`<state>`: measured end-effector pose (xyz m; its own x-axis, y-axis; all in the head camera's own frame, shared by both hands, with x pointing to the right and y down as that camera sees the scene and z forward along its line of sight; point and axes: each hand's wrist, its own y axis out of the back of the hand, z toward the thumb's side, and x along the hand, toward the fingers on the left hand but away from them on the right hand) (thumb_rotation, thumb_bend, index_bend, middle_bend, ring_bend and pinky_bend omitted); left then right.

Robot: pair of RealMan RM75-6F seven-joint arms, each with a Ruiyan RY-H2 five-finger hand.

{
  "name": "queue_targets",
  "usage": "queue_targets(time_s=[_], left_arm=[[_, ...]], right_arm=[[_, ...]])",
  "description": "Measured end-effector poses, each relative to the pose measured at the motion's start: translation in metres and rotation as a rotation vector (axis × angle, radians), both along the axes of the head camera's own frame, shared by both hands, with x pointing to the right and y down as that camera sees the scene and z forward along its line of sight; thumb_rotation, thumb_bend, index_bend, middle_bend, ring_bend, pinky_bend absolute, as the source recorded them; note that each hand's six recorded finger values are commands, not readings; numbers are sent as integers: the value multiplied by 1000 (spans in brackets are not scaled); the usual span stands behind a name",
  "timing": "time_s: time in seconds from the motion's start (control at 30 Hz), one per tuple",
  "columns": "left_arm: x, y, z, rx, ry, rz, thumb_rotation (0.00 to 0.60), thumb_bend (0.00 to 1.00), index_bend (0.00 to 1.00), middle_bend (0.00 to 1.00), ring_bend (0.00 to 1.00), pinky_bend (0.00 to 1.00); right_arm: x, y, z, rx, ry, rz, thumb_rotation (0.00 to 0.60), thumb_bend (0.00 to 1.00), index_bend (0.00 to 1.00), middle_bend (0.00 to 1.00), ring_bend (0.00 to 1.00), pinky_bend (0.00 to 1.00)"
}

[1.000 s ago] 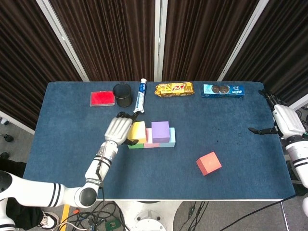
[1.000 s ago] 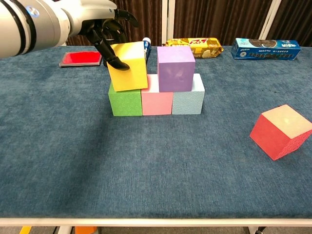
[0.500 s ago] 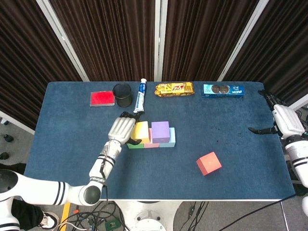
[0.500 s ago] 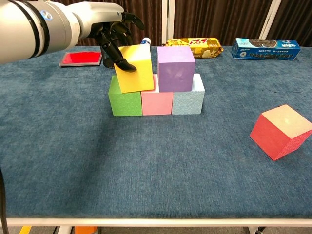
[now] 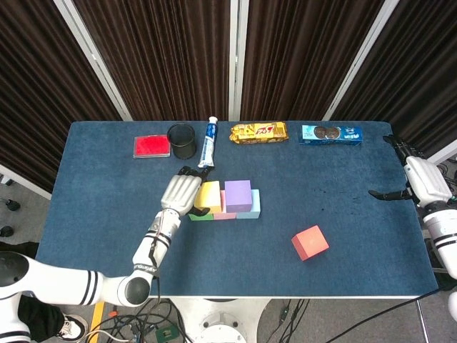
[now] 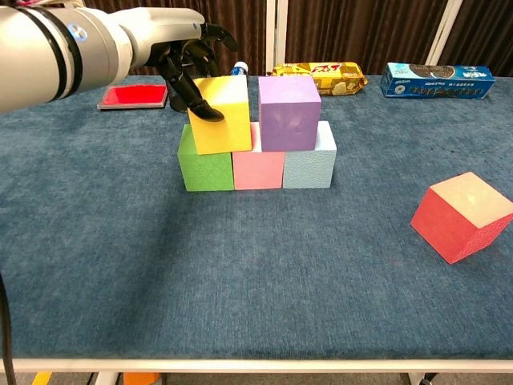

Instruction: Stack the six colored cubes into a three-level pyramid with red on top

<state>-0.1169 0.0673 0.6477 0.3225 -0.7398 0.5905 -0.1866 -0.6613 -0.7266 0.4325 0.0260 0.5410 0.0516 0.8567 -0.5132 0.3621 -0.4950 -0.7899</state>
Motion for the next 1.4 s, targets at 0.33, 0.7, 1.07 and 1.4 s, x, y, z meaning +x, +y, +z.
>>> queue_targets(time_s=[0.33,0.7,1.07,1.4], left_arm=[[3,-1,-2,0,3,8,600,259,110,606,186,99],[5,-2,-2,24,-10,33,600,259,110,606,185,98],[9,0,1,13,-7,44,600,260,108,610,185,98],[10,-1,0,10,-1,39,600,260,109,609,185,98]], right_arm=[[1,0,4,-11,-3,4,600,0,0,0,0,0],[3,1,4,-12,-4,7,600,0,0,0,0,0],[5,2,5,-16,-8,12,600,0,0,0,0,0],[9,3,7,-23,-8,22,600,0,0,0,0,0]])
